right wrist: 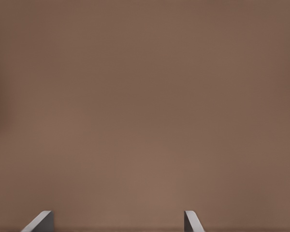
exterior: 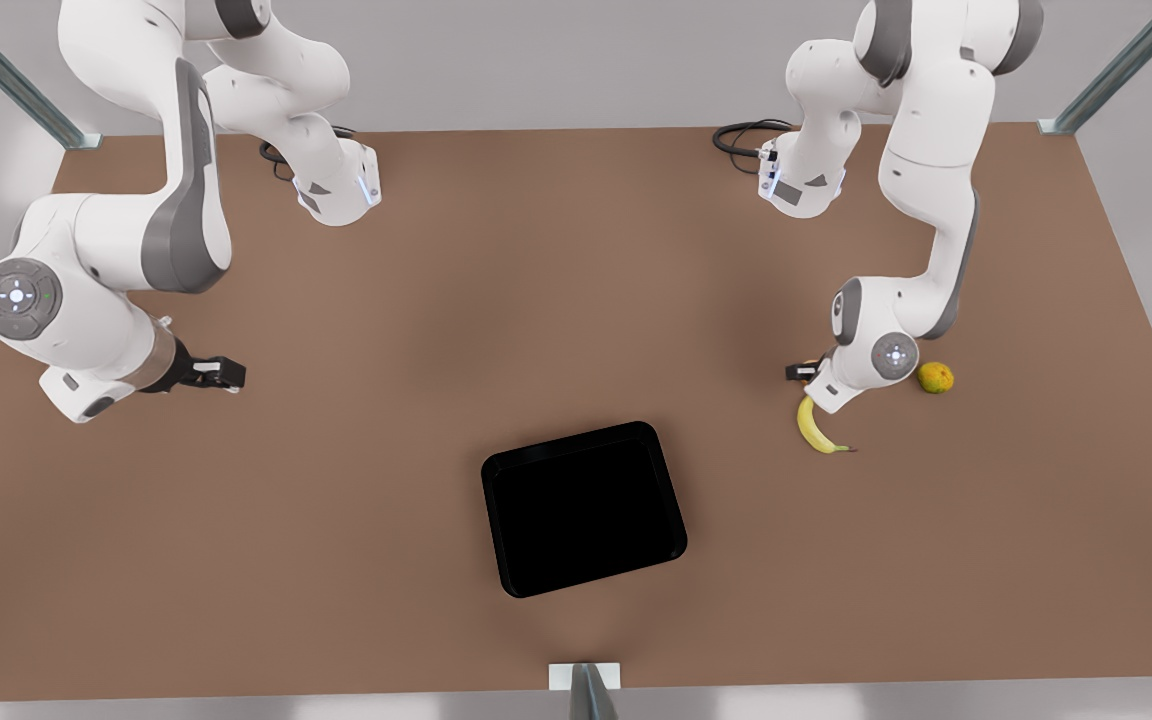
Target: Place the storage box in the middle with the right arm, and place the apple in the storage box with the left arm
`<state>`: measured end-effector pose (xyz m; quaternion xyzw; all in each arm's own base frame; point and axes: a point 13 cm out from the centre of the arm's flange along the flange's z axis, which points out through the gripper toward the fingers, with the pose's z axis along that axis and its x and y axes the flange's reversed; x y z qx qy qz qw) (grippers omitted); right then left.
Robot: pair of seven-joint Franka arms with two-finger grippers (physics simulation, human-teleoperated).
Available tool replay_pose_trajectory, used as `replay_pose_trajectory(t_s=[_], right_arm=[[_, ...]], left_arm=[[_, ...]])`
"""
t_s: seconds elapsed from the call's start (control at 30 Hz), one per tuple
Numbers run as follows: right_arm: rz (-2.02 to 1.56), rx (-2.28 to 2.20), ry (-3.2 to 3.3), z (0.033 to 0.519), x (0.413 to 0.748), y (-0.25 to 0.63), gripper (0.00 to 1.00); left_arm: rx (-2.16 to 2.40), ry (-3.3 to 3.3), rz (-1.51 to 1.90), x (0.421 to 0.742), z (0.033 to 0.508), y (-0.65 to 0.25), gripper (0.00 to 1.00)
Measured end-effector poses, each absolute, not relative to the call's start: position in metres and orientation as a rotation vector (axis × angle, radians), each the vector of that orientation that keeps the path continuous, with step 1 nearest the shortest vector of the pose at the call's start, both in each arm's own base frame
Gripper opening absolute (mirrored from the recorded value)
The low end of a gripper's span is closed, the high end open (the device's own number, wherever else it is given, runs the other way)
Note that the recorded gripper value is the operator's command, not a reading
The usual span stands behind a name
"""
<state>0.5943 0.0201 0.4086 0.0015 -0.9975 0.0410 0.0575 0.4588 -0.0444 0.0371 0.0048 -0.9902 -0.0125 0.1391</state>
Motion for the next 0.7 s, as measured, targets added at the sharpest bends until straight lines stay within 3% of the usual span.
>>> replay_pose_trajectory(t_s=[0.17,0.27,0.4,0.47,0.57,0.7], right_arm=[[0.124,0.009,-3.019,0.407,0.594,0.020,1.00],[0.124,0.010,-3.016,0.406,0.594,0.019,1.00],[0.124,0.014,-3.014,0.405,0.594,0.019,1.00],[0.124,0.015,-3.013,0.405,0.593,0.019,1.00],[0.126,0.017,-3.011,0.403,0.594,0.018,1.00],[0.127,0.017,-3.010,0.402,0.594,0.018,1.00]], left_arm=[[0.019,-2.870,-0.040,0.460,0.037,-0.044,0.60],[0.026,-2.883,-0.040,0.465,0.046,-0.044,0.60],[0.033,-2.899,-0.018,0.471,0.095,-0.050,0.62],[-0.023,-2.965,-0.001,0.510,0.150,-0.083,0.62],[-0.232,-3.052,-0.012,0.605,0.214,-0.220,0.61],[-0.341,-3.069,0.033,0.639,0.217,-0.368,0.60]])
